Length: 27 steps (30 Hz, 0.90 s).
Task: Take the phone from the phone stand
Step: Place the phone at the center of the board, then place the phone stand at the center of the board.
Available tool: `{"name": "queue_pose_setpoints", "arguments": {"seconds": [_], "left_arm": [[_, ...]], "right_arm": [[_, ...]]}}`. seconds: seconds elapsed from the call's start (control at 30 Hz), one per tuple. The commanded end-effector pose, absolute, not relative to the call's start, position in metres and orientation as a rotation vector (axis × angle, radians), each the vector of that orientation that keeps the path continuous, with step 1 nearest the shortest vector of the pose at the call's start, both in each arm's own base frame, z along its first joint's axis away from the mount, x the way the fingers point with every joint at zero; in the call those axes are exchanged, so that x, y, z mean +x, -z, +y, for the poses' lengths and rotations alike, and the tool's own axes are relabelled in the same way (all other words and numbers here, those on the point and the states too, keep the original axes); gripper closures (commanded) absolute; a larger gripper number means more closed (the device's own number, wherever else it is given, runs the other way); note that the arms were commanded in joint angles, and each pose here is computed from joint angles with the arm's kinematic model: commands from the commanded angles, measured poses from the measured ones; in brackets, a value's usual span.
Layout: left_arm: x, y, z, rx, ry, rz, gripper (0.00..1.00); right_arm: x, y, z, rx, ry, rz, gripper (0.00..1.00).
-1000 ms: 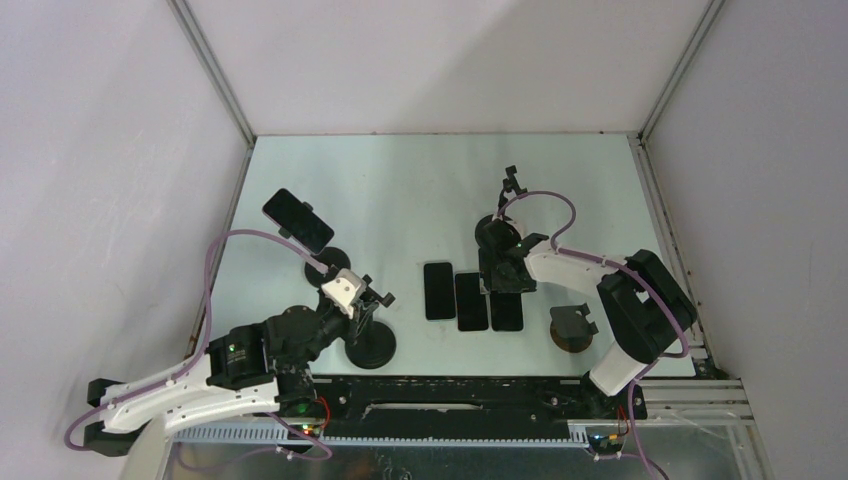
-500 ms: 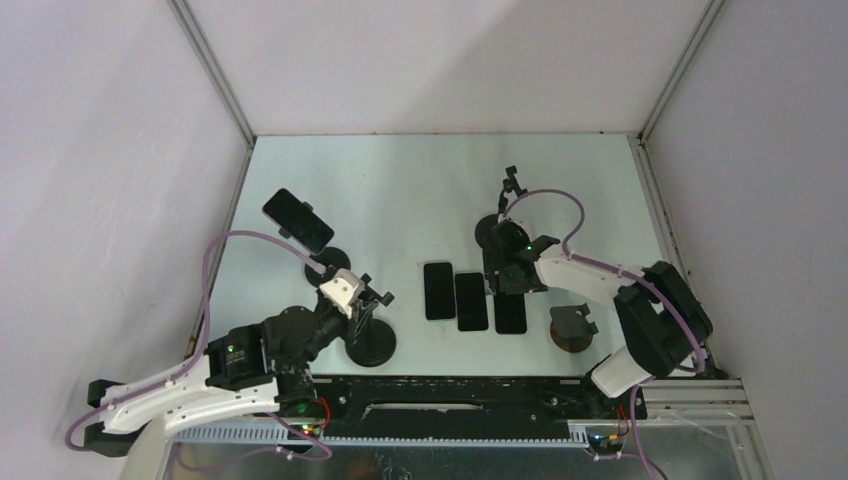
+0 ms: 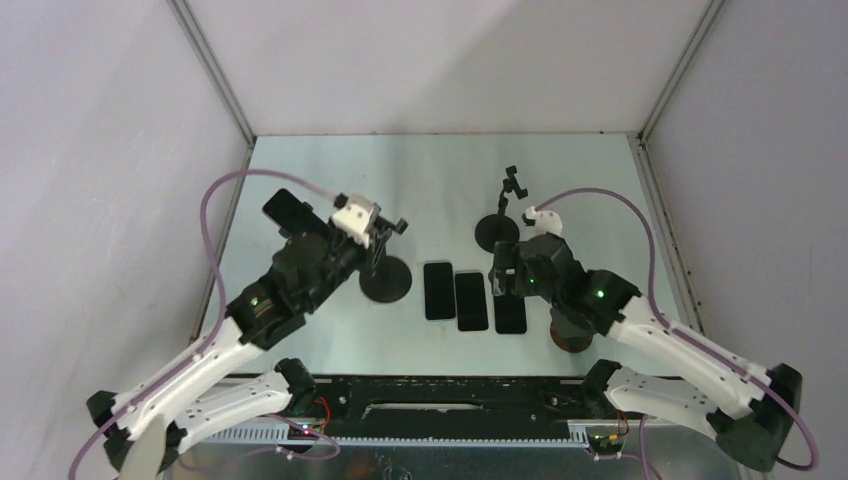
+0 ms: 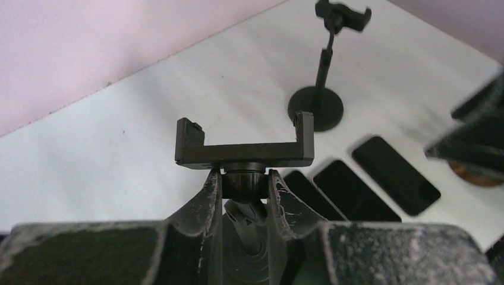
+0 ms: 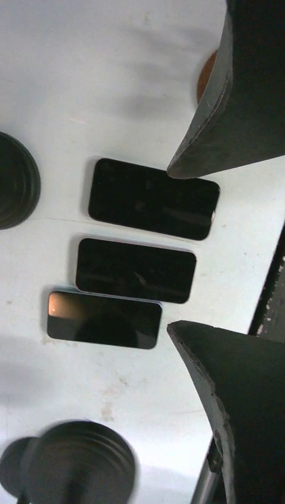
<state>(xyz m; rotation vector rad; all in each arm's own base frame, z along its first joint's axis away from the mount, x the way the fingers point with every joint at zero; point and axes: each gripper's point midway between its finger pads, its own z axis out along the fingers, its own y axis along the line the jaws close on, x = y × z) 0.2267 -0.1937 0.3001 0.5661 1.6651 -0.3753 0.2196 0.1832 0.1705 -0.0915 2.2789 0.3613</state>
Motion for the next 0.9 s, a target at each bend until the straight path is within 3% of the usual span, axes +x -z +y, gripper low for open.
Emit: {"name": "queue_pose_setpoints", "arguments": {"seconds": [0.0,0.3,0.63,0.77,0.87], "left_arm": [[0.270,-0.374,-0.226,0.567,0.461,1.419,1.00],[0.382,-0.365,-0.280,0.623,0.442,1.358,0.94],[0.444,-0.303,-0.320,0.654,0.450,1.330,0.93],[0.447,-0.286,-0.321,0.631,0.465,1.335,0.82],[0.444,-0.277,-0.319,0.624,0.468,1.348,0.67]], "right_arm": [[0.198,-0.164,0.171,0.028,-0.394,2.259,0.08],[0.164,-0.142,0.157,0.099,-0.462,2.271,0.08],[0.152,-0.123,0.153,0.049,-0.407,2.300,0.07],[0.149,-0.119,0.150,0.036,-0.381,2.302,0.07],[0.148,-0.117,0.151,0.024,-0.378,2.297,0.07]]}}
